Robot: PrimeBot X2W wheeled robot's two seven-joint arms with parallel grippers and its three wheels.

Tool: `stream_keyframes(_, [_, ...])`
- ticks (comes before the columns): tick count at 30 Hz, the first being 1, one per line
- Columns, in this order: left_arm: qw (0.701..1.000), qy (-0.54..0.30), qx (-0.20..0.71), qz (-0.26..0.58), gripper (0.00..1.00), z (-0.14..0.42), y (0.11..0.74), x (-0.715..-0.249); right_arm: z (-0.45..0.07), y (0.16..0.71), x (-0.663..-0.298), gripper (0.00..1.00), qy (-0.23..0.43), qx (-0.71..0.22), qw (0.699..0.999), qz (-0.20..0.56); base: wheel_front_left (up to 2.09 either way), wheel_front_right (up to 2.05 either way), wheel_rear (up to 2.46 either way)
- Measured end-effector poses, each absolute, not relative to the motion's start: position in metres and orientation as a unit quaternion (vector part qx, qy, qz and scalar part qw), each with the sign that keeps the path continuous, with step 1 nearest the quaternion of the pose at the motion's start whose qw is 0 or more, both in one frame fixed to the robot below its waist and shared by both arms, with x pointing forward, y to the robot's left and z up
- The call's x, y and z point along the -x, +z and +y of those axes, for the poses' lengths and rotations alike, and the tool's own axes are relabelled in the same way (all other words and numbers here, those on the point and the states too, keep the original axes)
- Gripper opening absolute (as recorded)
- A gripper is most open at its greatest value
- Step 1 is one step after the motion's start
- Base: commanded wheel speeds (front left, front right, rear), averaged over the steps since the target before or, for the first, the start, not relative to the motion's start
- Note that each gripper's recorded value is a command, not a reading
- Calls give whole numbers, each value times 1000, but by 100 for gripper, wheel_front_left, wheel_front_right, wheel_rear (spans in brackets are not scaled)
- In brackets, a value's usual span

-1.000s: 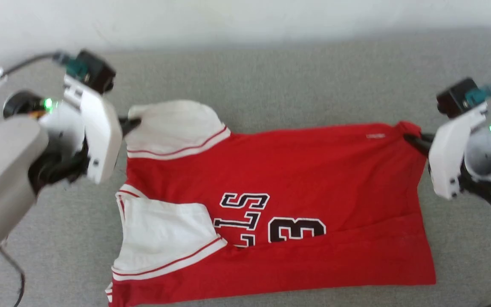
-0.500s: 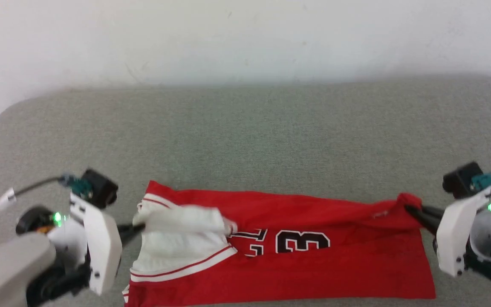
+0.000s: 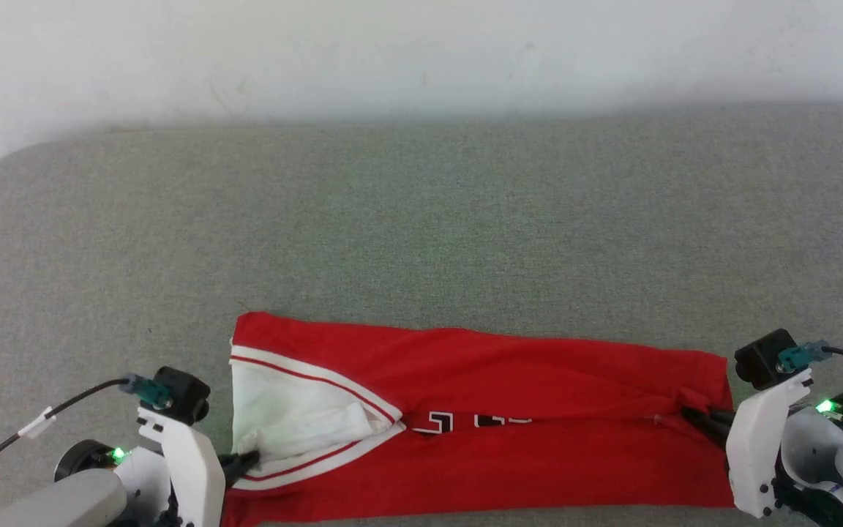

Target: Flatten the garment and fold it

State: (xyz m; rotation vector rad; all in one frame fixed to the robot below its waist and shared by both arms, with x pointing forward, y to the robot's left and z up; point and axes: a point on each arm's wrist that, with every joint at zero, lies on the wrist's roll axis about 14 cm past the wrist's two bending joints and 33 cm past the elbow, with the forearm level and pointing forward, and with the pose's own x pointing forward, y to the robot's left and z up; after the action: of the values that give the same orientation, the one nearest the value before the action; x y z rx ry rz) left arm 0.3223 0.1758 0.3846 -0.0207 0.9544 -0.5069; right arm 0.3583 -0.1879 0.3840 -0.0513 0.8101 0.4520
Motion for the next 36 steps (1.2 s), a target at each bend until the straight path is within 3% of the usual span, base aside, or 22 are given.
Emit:
stream_keyframes(1, [861, -240, 11, 449, 64, 176, 385, -324, -187, 385, -359, 28, 219, 24, 895, 388, 0, 0, 0])
stream_keyframes(2, [866, -237, 11, 440, 100, 177, 386, -327, -185, 387, -359, 42, 220, 22, 896, 384, 0, 0, 0])
stream_keyframes(3, [873, -234, 14, 428, 100, 177, 389, -330, -184, 390, -361, 100, 222, 22, 899, 377, 0, 0, 0])
stream_keyframes(7, [913, -214, 10, 348, 100, 182, 412, -350, -183, 418, -371, 100, 227, 26, 917, 328, 0, 0, 0])
stream_keyframes(12, [968, -161, -8, 190, 100, 193, 464, -382, -190, 464, -380, 100, 236, 52, 930, 276, 0, 0, 0])
stream_keyframes(17, [995, -82, -39, 48, 100, 201, 528, -411, -206, 496, -392, 100, 225, 77, 936, 260, 0, 0, 0])
stream_keyframes(22, [997, -9, -59, -52, 100, 206, 559, -404, -221, 491, -393, 100, 207, 81, 920, 323, 0, 0, 0])
stream_keyframes(29, [989, 86, -71, -94, 100, 232, 561, -378, -231, 456, -378, 100, 196, 89, 875, 434, 0, 0, 0])
stream_keyframes(36, [984, 139, -58, -97, 100, 248, 553, -357, -216, 410, -362, 100, 197, 43, 843, 499, 0, 0, 0])
